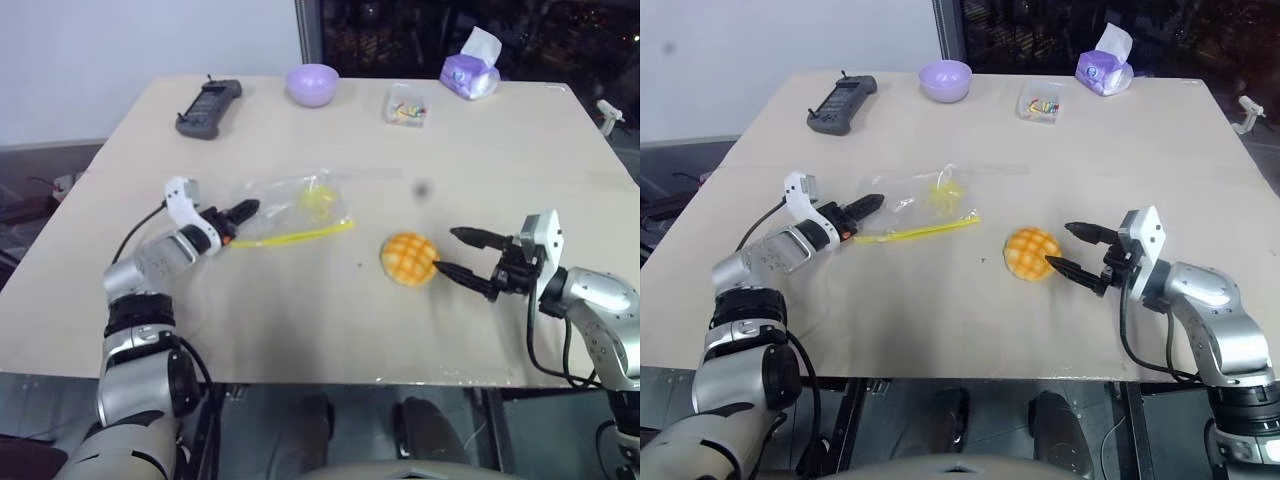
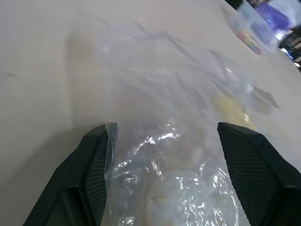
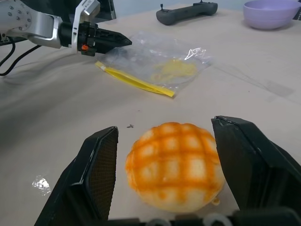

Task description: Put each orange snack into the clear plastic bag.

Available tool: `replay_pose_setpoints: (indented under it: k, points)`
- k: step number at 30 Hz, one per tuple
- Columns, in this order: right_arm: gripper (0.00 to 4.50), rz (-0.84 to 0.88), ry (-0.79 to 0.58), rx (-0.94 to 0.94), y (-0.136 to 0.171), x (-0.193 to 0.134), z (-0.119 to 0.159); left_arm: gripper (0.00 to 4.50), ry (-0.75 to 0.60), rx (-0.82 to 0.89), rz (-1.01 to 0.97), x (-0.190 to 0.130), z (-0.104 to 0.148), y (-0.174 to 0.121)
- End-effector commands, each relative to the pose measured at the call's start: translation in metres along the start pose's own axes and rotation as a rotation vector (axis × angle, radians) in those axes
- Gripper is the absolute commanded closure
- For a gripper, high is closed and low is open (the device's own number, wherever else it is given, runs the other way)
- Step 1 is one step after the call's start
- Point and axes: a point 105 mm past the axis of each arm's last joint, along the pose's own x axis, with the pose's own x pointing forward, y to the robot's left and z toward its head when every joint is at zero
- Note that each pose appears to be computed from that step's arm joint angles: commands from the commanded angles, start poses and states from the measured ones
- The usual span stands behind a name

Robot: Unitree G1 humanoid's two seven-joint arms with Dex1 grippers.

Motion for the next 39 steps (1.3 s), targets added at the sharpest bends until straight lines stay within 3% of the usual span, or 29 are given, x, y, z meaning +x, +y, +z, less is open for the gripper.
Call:
replay_pose_setpoints:
  k: [1, 7, 14, 23, 27, 31, 39]
  points:
    - [0.97, -0.004, -0.034, -0.049, 0.002, 0.001, 0.012, 1.97, 0.139, -0.07, -0.039, 0.008, -0.037, -0.007]
    - [0.97, -0.008, -0.037, -0.053, 0.002, 0.003, 0.012, 4.4, 0.14, -0.106, -0.068, 0.01, -0.037, -0.014]
    - [0.97, -0.024, -0.009, -0.128, 0.002, 0.017, 0.01, 4.4, 0.097, -0.229, -0.214, 0.007, -0.028, -0.041]
    - [0.97, 0.032, -0.014, -0.321, 0.022, 0.082, 0.014, 4.4, 0.104, -0.462, -0.42, -0.007, -0.029, -0.095]
    - [2.18, 0.05, -0.011, -0.318, 0.025, 0.091, 0.01, 4.5, 0.06, -0.521, -0.403, -0.009, -0.025, -0.097]
    - [4.38, 0.043, 0.055, -0.334, 0.022, 0.102, -0.005, 4.5, 0.003, -0.581, -0.41, -0.011, -0.016, -0.105]
    - [4.38, 0.003, 0.131, -0.413, 0.009, 0.125, -0.016, 4.5, -0.041, -0.663, -0.416, -0.02, -0.015, -0.111]
